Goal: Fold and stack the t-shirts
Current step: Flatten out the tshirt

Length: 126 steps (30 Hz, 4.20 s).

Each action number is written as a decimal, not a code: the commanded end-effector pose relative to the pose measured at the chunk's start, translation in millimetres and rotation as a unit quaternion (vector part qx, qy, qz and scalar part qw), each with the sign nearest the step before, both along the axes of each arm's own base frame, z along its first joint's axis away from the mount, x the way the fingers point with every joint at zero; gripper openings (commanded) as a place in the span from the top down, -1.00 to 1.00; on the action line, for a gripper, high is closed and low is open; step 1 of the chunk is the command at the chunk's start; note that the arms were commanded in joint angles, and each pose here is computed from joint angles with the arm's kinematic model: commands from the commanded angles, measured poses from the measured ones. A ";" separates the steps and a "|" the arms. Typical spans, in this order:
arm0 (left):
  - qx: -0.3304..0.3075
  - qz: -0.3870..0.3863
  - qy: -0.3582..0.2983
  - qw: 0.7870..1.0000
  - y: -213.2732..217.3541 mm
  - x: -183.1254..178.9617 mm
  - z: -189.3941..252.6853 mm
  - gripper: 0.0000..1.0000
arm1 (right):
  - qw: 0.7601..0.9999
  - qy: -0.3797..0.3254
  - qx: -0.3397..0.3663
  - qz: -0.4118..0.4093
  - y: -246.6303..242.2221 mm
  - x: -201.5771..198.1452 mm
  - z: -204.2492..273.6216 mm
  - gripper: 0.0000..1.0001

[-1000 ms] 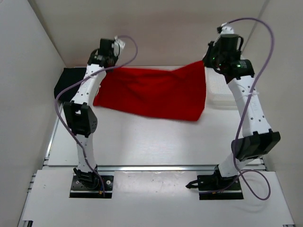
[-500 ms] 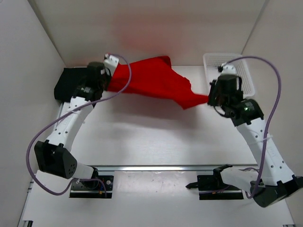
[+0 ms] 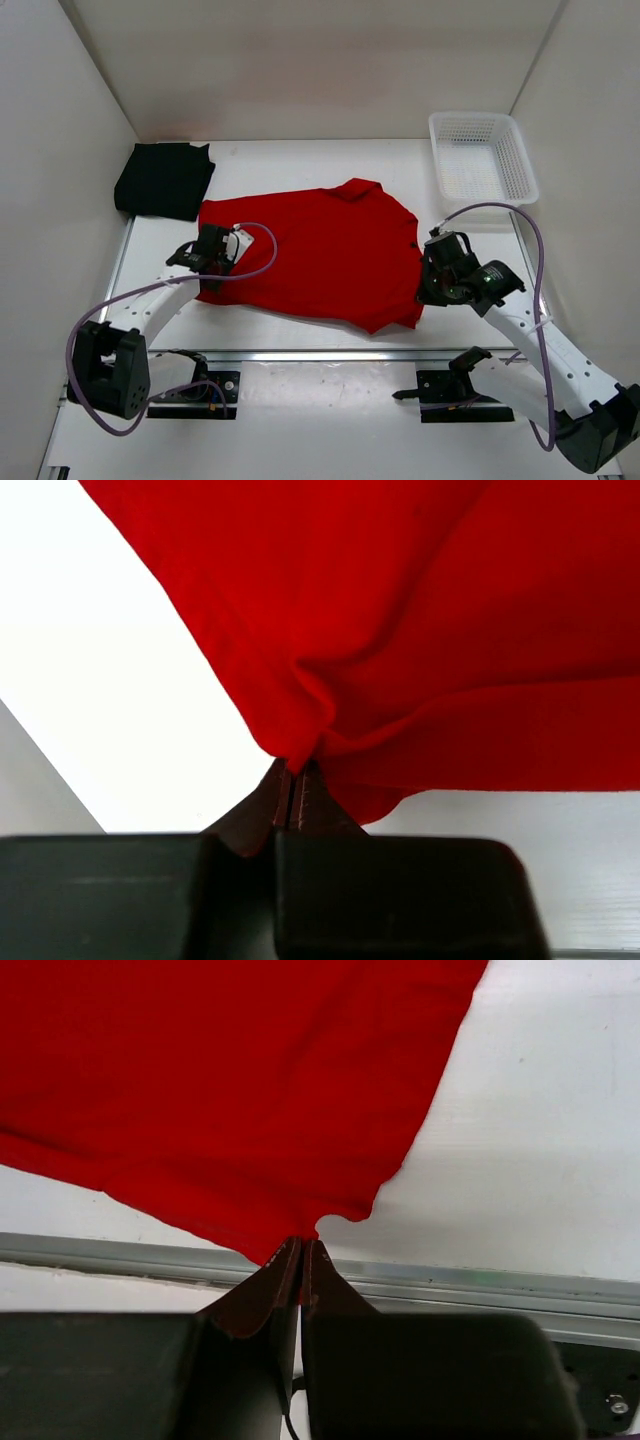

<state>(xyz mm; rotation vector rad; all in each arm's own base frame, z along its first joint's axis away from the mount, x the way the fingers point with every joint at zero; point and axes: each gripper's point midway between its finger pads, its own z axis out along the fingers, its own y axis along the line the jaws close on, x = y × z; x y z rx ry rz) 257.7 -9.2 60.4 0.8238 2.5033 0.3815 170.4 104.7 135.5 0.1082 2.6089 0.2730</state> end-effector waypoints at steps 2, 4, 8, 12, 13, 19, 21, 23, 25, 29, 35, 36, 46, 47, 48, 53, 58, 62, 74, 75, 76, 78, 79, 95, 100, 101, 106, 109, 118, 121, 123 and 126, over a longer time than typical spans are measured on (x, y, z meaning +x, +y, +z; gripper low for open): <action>0.010 -0.005 -0.019 1.000 4.9 -0.9 3.9 1.00 | 0.999 -0.025 0.040 0.004 9.0 16.5 8.7 1.00; 0.011 -0.004 -0.030 0.999 6.2 1.8 10.6 1.00 | 0.999 -0.028 0.033 0.008 7.0 25.2 9.3 1.00; 0.030 0.008 -0.063 0.998 13.0 19.0 30.2 1.00 | 0.997 -0.055 0.029 0.047 12.8 55.5 17.0 1.00; 0.022 -0.010 -0.118 0.993 3.5 41.9 81.2 1.00 | 0.995 -0.090 0.001 0.043 -0.9 86.8 45.9 1.00; 0.004 -0.026 -0.121 0.992 -4.2 39.7 87.6 1.00 | 0.995 -0.094 -0.004 0.042 -5.4 86.7 51.0 1.00; 0.004 -0.033 -0.067 0.997 -5.0 18.9 45.6 1.00 | 0.997 -0.060 -0.027 0.035 -34.2 58.2 22.8 1.00; 0.000 -0.049 -0.060 0.997 -17.1 36.5 37.4 1.00 | 0.996 -0.081 -0.026 0.035 -37.4 71.6 30.8 1.00; -0.005 -0.054 -0.069 0.996 -33.0 74.4 58.0 1.00 | 0.989 -0.143 -0.041 0.023 -44.1 121.4 77.7 1.00; -0.035 -0.058 -0.077 0.995 -60.2 123.2 91.3 1.00 | 0.974 -0.200 -0.106 0.010 -55.5 166.4 131.3 1.00; -0.089 -0.040 -0.198 0.975 -97.1 245.8 225.3 1.00 | 0.942 -0.307 -0.135 -0.013 -44.4 228.1 242.3 0.99; -0.103 -0.007 -0.364 0.926 -90.7 285.1 348.8 1.00 | 0.921 -0.366 -0.117 -0.060 -68.7 210.8 295.6 1.00; -0.105 -0.007 -0.352 0.930 -86.5 277.1 333.5 1.00 | 0.923 -0.363 -0.117 -0.062 -72.6 195.8 288.7 0.99; -0.085 -0.067 -0.106 0.988 -78.5 134.6 106.1 1.00 | 0.980 -0.187 -0.062 -0.013 -35.2 88.3 121.0 1.00; -0.073 -0.070 -0.071 0.992 -71.6 114.0 76.7 1.00 | 0.983 -0.175 -0.047 -0.008 -28.4 78.7 112.0 1.00; -0.066 -0.075 -0.043 0.994 -67.1 97.0 55.6 1.00 | 0.988 -0.144 -0.046 0.001 -24.8 68.9 87.2 1.00; -0.037 -0.063 0.056 0.996 -47.5 45.9 -13.9 0.89 | 0.997 -0.075 0.004 0.014 -11.2 43.8 18.1 1.00; -0.037 -0.036 0.102 0.993 -38.5 18.3 -34.5 0.19 | 0.998 -0.059 0.018 0.018 -5.6 39.1 1.6 0.99; -0.075 0.028 0.053 0.995 -35.0 25.4 6.6 -0.98 | 0.998 -0.065 0.012 0.025 -6.6 44.5 4.9 1.00; -0.240 0.201 0.146 0.939 -40.9 -17.8 14.5 -0.35 | 0.997 -0.048 0.032 0.057 11.9 43.6 9.3 1.00; -0.253 0.218 0.156 0.930 -42.8 -15.7 13.9 -0.26 | 0.997 -0.045 0.028 0.059 11.8 44.0 9.2 1.00; -0.282 0.239 0.163 0.915 -45.1 -14.4 15.6 -0.21 | 0.997 -0.039 0.029 0.055 11.4 42.5 7.8 1.00; -0.307 0.272 0.162 0.897 -44.0 -14.1 12.4 -0.13 | 0.998 -0.029 0.025 0.049 7.6 40.3 8.8 1.00; -0.319 0.287 0.167 0.888 -46.2 -20.3 9.1 -0.15 | 0.998 -0.031 0.025 0.053 9.2 41.0 9.2 1.00; -0.352 0.440 0.176 0.807 -36.1 -35.0 -44.8 -0.56 | 0.999 0.003 0.028 0.036 9.3 41.4 27.6 1.00; -0.361 0.452 0.197 0.792 -42.8 -42.2 -59.3 -0.48 | 0.999 -0.002 0.029 0.037 7.0 46.1 28.1 1.00; -0.365 0.448 0.194 0.793 -43.7 -39.5 -57.9 -0.35 | 0.999 -0.002 0.030 0.030 4.8 48.4 27.0 1.00; -0.370 0.443 0.198 0.792 -46.7 -40.3 -58.0 0.18 | 0.999 -0.007 0.024 0.034 0.8 53.1 29.5 1.00; -0.371 0.439 0.196 0.794 -46.1 -39.0 -57.5 0.70 | 0.999 -0.005 0.021 0.034 -2.1 52.2 31.1 1.00; -0.443 0.337 0.152 0.817 -61.1 34.6 -4.1 1.00 | 0.998 -0.066 0.015 0.004 -28.7 94.5 48.9 1.00; -0.487 0.276 0.153 0.814 -70.7 110.1 43.1 1.00 | 0.986 -0.166 0.017 -0.016 -54.7 167.1 118.4 1.00; -0.514 0.185 0.069 0.835 -72.2 173.5 109.4 1.00 | 0.971 -0.238 -0.026 -0.028 -76.8 205.2 181.1 1.00; -0.453 0.097 -0.092 0.882 -62.1 223.8 206.3 1.00 | 0.937 -0.343 -0.054 -0.038 -81.6 230.2 277.1 1.00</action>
